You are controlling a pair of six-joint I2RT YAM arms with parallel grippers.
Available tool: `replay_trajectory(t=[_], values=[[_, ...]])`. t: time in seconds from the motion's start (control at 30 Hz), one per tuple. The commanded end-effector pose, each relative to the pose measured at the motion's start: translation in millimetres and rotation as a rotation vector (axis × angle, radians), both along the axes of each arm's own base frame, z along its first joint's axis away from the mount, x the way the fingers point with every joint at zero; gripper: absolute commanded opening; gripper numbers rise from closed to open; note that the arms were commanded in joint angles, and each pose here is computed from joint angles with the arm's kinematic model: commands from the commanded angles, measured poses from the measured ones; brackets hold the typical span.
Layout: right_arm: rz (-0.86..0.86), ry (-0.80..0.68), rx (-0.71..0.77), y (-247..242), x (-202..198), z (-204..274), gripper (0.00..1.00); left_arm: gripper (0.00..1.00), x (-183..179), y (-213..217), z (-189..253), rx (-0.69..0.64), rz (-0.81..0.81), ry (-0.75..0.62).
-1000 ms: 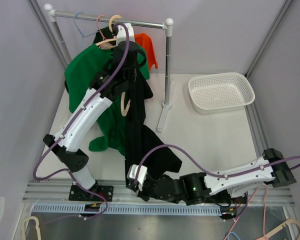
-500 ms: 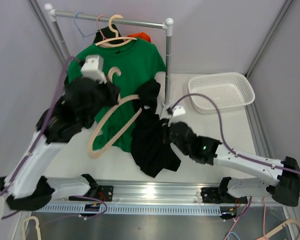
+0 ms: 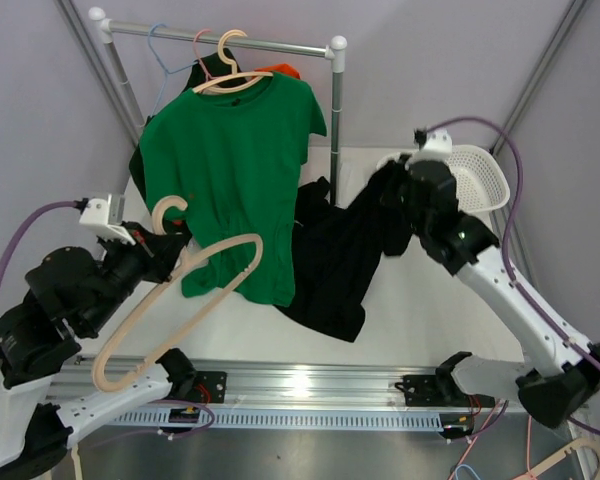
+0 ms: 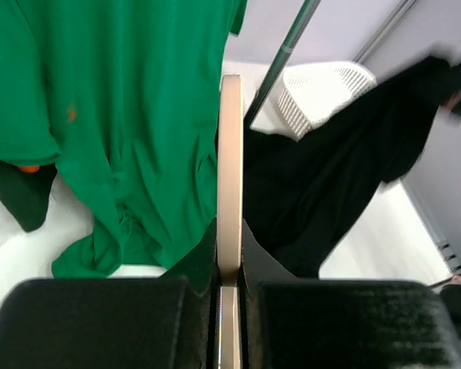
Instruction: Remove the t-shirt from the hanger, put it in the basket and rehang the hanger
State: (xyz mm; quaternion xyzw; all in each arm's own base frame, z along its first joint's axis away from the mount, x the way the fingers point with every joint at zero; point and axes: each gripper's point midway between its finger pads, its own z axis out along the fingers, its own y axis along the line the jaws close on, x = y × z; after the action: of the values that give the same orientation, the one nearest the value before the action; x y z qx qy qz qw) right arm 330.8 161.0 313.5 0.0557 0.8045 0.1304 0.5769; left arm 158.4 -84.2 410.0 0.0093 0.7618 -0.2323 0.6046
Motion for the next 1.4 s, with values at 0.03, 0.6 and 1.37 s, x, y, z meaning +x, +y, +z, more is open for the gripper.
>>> replay_trajectory(t=[0.03, 0.6, 1.37], values=[[0.13, -0.336, 0.018, 29, 58, 131, 0.0, 0.01, 16, -19, -14, 0.038, -0.012, 0.033], [-0.659, -0.971, 0.274, -214, 206, 321, 0.0, 0.01, 39, -34, -14, 0.115, 0.001, 0.033], [-0.68, -0.294, 0.054, -211, 181, 110, 1.0, 0.01, 89, -67, 26, 0.093, -0.016, -0.027]])
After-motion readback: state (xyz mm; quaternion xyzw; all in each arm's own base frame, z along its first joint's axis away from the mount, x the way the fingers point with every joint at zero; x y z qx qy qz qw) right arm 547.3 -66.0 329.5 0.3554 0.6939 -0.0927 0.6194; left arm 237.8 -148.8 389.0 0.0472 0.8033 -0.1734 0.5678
